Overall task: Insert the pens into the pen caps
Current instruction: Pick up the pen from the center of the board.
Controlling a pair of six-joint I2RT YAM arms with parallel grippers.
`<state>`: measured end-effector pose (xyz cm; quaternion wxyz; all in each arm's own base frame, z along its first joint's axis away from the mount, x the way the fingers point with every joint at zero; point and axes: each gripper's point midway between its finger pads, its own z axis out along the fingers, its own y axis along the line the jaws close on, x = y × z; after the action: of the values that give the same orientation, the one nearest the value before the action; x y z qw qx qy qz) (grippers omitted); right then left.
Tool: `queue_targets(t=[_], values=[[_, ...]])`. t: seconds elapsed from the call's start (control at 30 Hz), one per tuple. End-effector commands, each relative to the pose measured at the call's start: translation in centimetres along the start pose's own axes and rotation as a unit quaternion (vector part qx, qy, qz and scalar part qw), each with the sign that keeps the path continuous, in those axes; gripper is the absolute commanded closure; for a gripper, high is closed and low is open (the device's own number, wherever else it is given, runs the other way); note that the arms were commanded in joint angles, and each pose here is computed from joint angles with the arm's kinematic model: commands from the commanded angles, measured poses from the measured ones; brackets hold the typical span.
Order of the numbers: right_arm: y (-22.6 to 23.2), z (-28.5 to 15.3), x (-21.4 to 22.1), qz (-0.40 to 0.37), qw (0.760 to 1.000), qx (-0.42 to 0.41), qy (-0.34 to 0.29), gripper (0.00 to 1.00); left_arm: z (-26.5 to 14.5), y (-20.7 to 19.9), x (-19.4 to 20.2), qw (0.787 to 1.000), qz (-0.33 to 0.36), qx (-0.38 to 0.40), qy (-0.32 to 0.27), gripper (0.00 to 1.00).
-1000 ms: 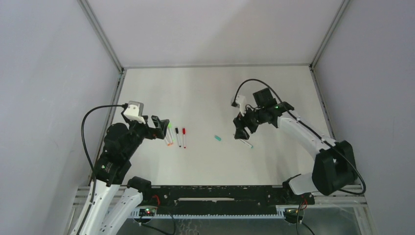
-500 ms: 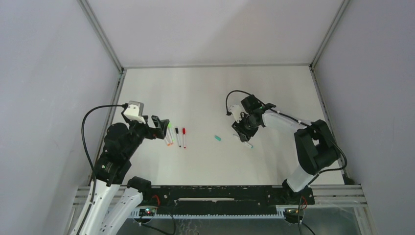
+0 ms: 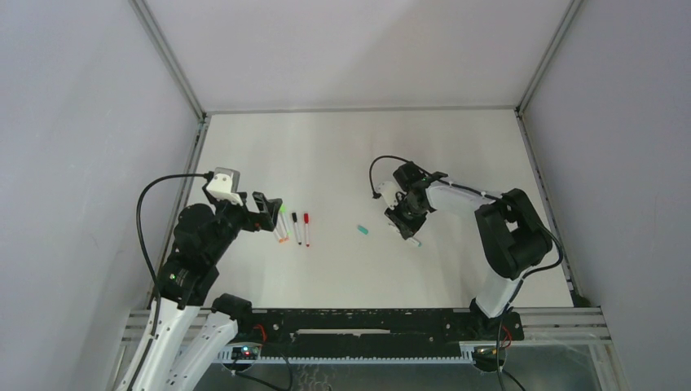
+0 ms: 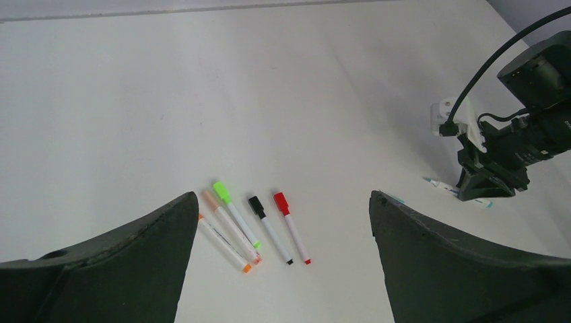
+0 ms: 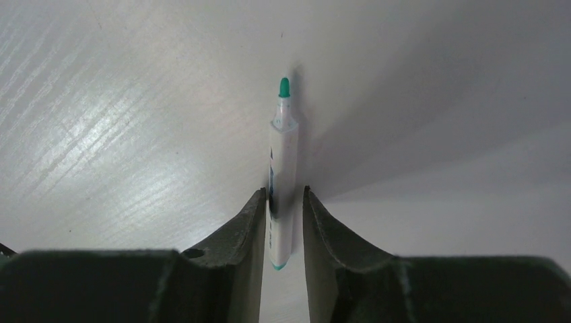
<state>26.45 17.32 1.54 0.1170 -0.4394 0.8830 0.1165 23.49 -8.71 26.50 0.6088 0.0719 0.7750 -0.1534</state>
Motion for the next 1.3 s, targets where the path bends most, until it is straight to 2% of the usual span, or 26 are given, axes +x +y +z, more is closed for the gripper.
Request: queue_targets(t=[0.0,0.2,0.37,0.5,0.63,0.77,0.87,1.03,1.17,1.27], values=[[0.1,0.3,-0.4,-0.005,1.0,0.005,0.013,0.69,0.4,0.5,0.0,1.0,0.011,-0.007,-0.004,0.0],[0.2,1.2,0.6,-0.015,0.999,0.011,0.044,0.84,0.3,0.5,0.0,1.0,0.011,-0.008,-0.005,0.0],[0.4,1.0,0.4,-0.026,0.998,0.015,0.048,1.0,0.3,0.4,-0.2,1.0,0.01,-0.005,-0.01,0.0],[1.9,-1.1,-1.6,-0.018,0.999,-0.03,-0.005,1.0,0.3,-1.1,-0.4,0.999,-0.001,0.034,-0.018,0.0],[3.5,-5.3,-3.5,-0.013,0.992,-0.091,-0.09,1.0,0.4,-4.8,-1.5,0.988,-0.076,0.128,-0.047,0.0],[5.0,-10.2,-5.0,-0.015,0.969,-0.162,-0.188,1.0,0.0,-8.0,-2.5,0.955,-0.179,0.219,-0.093,0.0],[7.1,-13.9,-5.7,-0.039,0.943,-0.214,-0.252,1.0,-1.0,-10.5,-3.9,0.913,-0.246,0.288,-0.15,0.0],[10.4,-18.8,-5.9,-0.09,0.898,-0.27,-0.335,1.0,-2.1,-14.2,-3.9,0.875,-0.293,0.334,-0.193,0.0],[12.2,-21.7,-5.5,-0.119,0.866,-0.301,-0.38,1.0,-1.7,-17.3,-3.3,0.869,-0.287,0.349,-0.201,0.01],[12.7,-22.7,-5.2,-0.129,0.855,-0.311,-0.394,1.0,-0.7,-19.8,-2.9,0.869,-0.279,0.363,-0.187,0.02]])
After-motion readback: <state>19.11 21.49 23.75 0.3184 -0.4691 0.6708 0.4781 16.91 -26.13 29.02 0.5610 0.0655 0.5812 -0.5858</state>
